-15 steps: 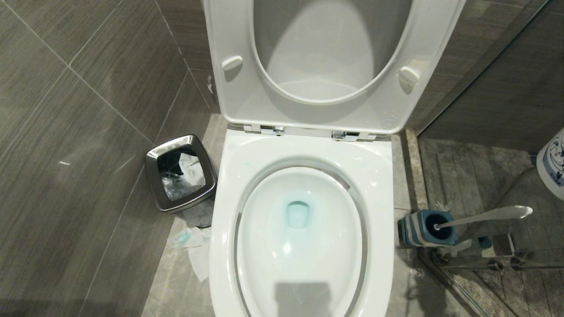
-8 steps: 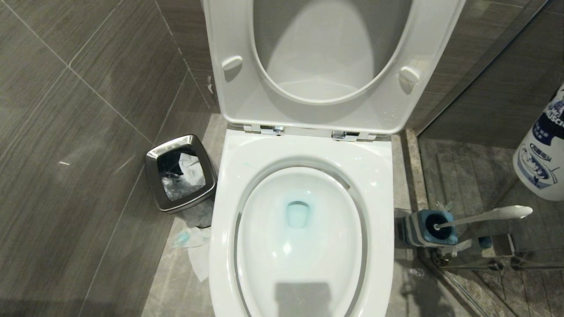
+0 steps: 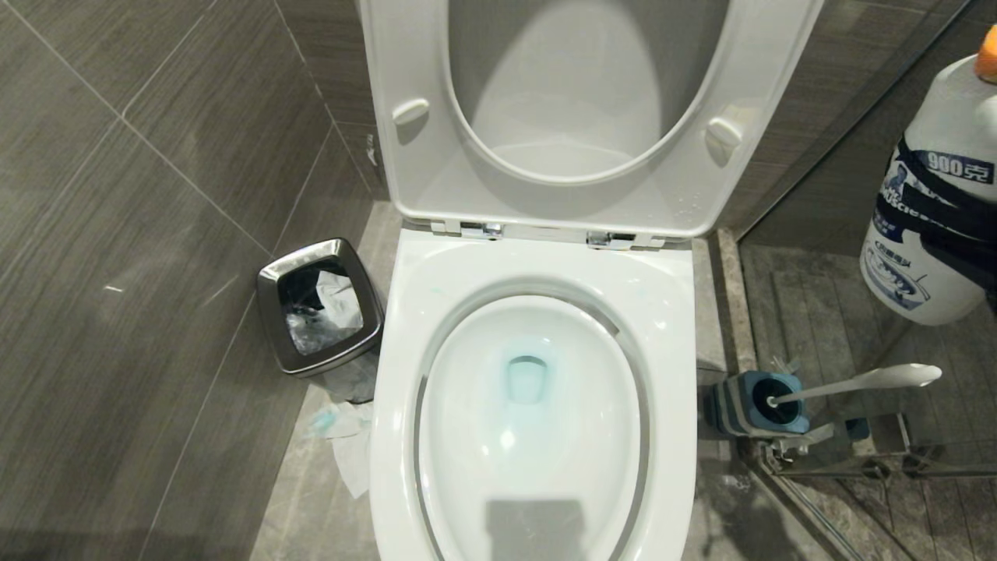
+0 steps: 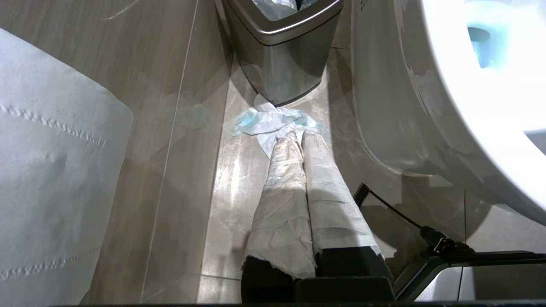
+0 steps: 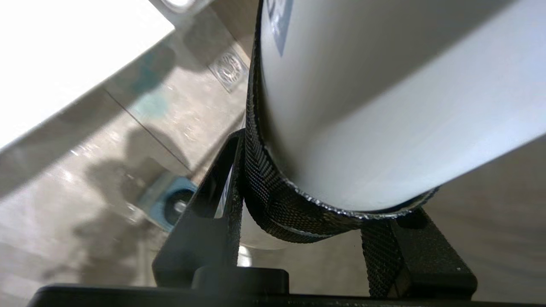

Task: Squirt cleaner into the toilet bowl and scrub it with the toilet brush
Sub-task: Pour in the cleaning agent

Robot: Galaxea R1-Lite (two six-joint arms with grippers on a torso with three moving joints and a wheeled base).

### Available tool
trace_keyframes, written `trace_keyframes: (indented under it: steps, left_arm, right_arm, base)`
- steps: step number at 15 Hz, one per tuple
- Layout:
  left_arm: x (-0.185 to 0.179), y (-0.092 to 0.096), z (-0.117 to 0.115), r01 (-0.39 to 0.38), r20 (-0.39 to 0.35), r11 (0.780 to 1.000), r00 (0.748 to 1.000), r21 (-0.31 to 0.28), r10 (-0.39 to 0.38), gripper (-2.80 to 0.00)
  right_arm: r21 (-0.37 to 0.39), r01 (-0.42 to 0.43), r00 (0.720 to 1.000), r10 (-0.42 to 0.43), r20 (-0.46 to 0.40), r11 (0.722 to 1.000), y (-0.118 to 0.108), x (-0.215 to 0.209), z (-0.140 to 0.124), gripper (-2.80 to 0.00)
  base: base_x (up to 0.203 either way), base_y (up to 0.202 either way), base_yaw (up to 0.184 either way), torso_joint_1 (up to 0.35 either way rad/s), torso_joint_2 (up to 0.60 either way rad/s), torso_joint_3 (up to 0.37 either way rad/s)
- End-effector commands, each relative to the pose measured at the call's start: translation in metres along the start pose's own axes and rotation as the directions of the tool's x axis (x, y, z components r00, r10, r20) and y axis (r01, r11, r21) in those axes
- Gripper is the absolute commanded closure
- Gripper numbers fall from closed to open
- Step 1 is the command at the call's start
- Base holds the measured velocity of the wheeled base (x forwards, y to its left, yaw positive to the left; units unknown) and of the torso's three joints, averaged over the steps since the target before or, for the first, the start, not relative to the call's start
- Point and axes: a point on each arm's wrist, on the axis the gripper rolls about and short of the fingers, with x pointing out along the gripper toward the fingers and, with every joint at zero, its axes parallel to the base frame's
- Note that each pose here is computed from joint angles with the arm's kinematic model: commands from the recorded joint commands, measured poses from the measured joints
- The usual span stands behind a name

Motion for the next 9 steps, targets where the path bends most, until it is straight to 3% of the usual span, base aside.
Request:
trace_keyframes:
  steps: [1, 9]
  left_arm:
    - [0.000, 0.000, 0.000, 0.000, 0.000, 1.000, 1.000, 0.001, 0.000, 0.00]
    - [0.000, 0.000, 0.000, -0.001, 0.000, 1.000, 1.000, 0.000, 0.001, 0.00]
  right_arm:
    - [-0.052, -0.025, 1.000, 0.025, -0.014, 0.998, 0.009, 0.011, 0.007, 0.00]
    - [-0.206, -0.074, 0.997, 0.076, 0.002, 0.976, 0.035, 0.021, 0.037, 0.00]
  base:
    - [0.000, 0.000, 0.000, 0.000, 0.00, 0.000]
    - [0.000, 0.000, 0.000, 0.000, 0.00, 0.000]
